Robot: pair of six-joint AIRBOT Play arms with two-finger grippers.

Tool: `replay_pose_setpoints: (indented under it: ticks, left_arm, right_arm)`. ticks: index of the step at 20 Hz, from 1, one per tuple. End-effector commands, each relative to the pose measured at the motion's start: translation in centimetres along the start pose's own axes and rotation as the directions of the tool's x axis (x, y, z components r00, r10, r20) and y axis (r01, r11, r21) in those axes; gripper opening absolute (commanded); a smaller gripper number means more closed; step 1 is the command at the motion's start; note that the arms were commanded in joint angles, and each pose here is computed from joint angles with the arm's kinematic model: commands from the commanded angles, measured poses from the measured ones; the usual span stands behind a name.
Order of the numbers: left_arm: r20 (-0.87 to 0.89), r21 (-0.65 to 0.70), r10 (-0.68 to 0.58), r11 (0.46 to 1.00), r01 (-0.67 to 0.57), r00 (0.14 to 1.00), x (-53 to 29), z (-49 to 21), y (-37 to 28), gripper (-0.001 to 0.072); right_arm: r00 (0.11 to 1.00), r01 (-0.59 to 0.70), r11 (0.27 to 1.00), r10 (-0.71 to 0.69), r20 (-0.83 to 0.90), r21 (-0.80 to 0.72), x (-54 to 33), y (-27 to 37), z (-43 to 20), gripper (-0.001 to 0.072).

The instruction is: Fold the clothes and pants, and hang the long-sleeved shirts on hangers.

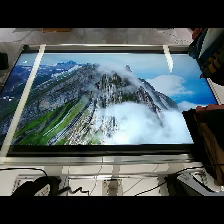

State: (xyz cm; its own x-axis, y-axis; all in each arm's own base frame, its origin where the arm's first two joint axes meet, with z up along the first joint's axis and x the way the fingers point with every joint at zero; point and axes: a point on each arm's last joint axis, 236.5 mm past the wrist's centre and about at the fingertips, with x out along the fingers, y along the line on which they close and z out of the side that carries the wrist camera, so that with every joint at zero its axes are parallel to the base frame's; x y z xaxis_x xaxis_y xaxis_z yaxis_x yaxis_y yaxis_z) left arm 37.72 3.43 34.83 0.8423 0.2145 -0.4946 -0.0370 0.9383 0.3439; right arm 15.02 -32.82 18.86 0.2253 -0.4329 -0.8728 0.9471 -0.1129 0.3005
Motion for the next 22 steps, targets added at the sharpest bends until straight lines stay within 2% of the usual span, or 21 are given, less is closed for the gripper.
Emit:
replay_pose_setpoints:
  ticks: [1,2,4,5,7,9,11,12,14,16,18,20,22]
  left_arm:
    - [-0.001,-0.001,0.000,1.000,0.000,1.000,0.0,0.0,0.0,0.0024]
    - [-0.001,-0.001,0.000,1.000,0.000,1.000,0.0,0.0,0.0,0.0024]
    - [-0.001,-0.001,0.000,1.000,0.000,1.000,0.0,0.0,0.0,0.0024]
    - [-0.001,-0.001,0.000,1.000,0.000,1.000,0.0,0.0,0.0,0.0024]
    - [-0.001,-0.001,0.000,1.000,0.000,1.000,0.0,0.0,0.0,0.0024]
    - [-0.001,-0.001,0.000,1.000,0.000,1.000,0.0,0.0,0.0,0.0024]
    - [-0.001,-0.001,0.000,1.000,0.000,1.000,0.0,0.0,0.0,0.0025]
    - [-0.001,-0.001,0.000,1.000,0.000,1.000,0.0,0.0,0.0,0.0024]
    - [-0.001,-0.001,0.000,1.000,0.000,1.000,0.0,0.0,0.0,0.0024]
    - [-0.001,-0.001,0.000,1.000,0.000,1.000,0.0,0.0,0.0,0.0025]
    - [-0.001,-0.001,0.000,1.000,0.000,1.000,0.0,0.0,0.0,0.0024]
    - [-0.001,-0.001,0.000,1.000,0.000,1.000,0.0,0.0,0.0,0.0025]
    - [-0.001,-0.001,0.000,1.000,0.000,1.000,0.0,0.0,0.0,0.0024]
  right_arm:
    - [0.995,-0.086,0.987,0.091,0.031,-0.139,-0.1,2.2,0.7,0.0557]
    - [0.989,-0.143,0.971,0.150,0.019,-0.191,-0.3,3.6,0.4,0.0407]
    - [0.970,-0.240,0.927,0.242,-0.030,-0.288,-0.6,6.5,-1.2,0.0061]
    - [0.959,-0.282,0.896,0.276,-0.068,-0.343,-0.7,8.0,-2.6,0.0037]
    - [0.927,-0.375,0.805,0.334,-0.170,-0.461,-1.2,11.7,-7.1,0.0037]
    - [0.892,-0.451,0.664,0.352,-0.283,-0.597,-2.1,14.9,-12.9,0.0037]
    - [0.846,-0.532,0.456,0.332,-0.418,-0.714,-3.5,17.2,-20.7,0.0037]
    - [0.818,-0.571,0.326,0.306,-0.487,-0.754,-4.4,17.8,-25.1,0.0037]
    - [0.765,-0.628,0.086,0.251,-0.593,-0.774,-6.6,17.8,-33.2,0.0037]
    - [0.717,-0.654,-0.111,0.224,-0.660,-0.749,-8.9,17.3,-40.1,0.0037]
    - [0.686,-0.645,-0.262,0.214,-0.695,-0.718,-10.7,16.4,-45.5,0.0036]
    - [0.686,-0.601,-0.370,0.216,-0.695,-0.709,-11.6,15.5,-49.2,0.0036]
    - [0.741,-0.556,-0.333,0.217,-0.636,-0.762,-10.4,15.3,-50.6,0.0036]
